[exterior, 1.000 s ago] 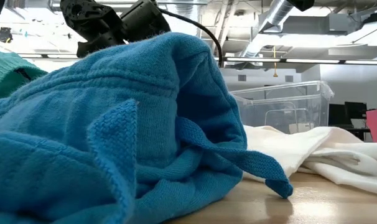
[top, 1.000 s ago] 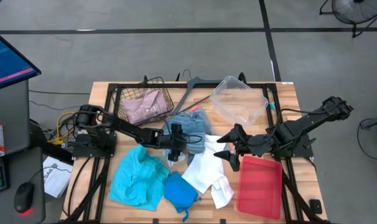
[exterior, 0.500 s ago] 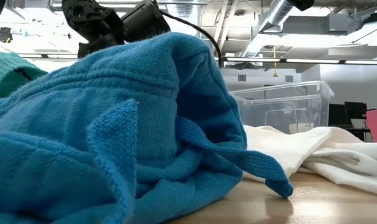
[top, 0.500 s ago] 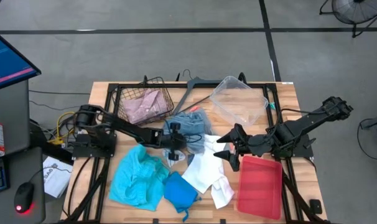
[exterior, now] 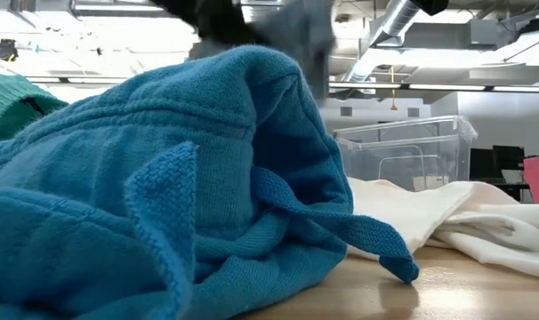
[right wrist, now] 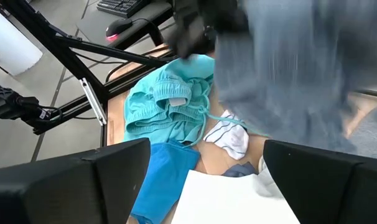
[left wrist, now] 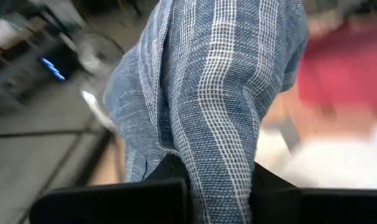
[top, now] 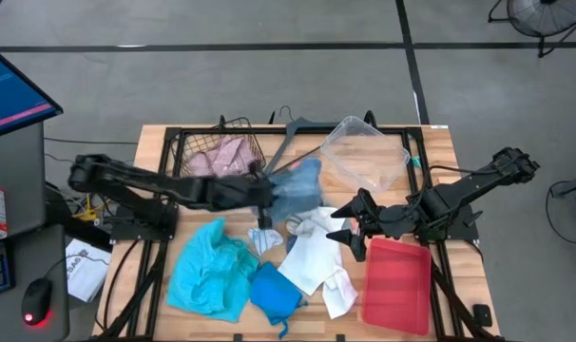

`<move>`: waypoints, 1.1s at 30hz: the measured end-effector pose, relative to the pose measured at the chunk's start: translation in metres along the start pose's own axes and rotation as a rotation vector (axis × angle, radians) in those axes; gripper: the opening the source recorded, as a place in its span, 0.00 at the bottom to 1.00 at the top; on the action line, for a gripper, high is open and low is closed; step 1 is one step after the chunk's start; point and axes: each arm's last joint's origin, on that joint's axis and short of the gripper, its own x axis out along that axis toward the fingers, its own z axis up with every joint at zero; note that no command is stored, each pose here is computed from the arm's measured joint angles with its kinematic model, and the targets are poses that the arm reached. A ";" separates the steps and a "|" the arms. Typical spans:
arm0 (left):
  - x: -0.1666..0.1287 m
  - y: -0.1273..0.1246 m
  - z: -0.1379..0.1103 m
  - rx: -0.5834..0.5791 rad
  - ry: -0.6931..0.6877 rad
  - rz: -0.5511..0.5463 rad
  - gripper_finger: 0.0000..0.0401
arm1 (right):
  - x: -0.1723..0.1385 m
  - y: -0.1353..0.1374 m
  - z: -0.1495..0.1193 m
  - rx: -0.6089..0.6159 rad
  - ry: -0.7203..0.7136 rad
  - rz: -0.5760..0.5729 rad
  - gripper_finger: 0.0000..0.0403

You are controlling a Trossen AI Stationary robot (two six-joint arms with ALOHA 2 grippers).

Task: Pick & Place Cloths
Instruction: Put the blue polo shirt into the wire basket

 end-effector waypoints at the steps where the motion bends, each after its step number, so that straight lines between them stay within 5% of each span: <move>1: -0.010 0.007 0.010 -0.015 -0.038 0.032 0.06 | 0.000 0.000 0.000 -0.001 0.000 0.000 0.77; 6: -0.054 0.042 0.034 0.024 -0.099 0.247 0.06 | 0.000 0.000 0.000 -0.002 -0.003 -0.004 0.77; 17: -0.103 0.127 0.028 0.143 0.064 0.650 0.06 | 0.001 -0.002 0.001 0.000 -0.006 -0.013 0.77; 24: -0.121 0.172 0.053 0.121 -0.059 0.732 0.06 | 0.003 -0.006 0.004 0.008 -0.010 -0.036 0.77; 33: -0.112 0.198 0.065 0.145 -0.206 0.771 0.06 | 0.004 -0.008 0.005 0.016 -0.016 -0.037 0.77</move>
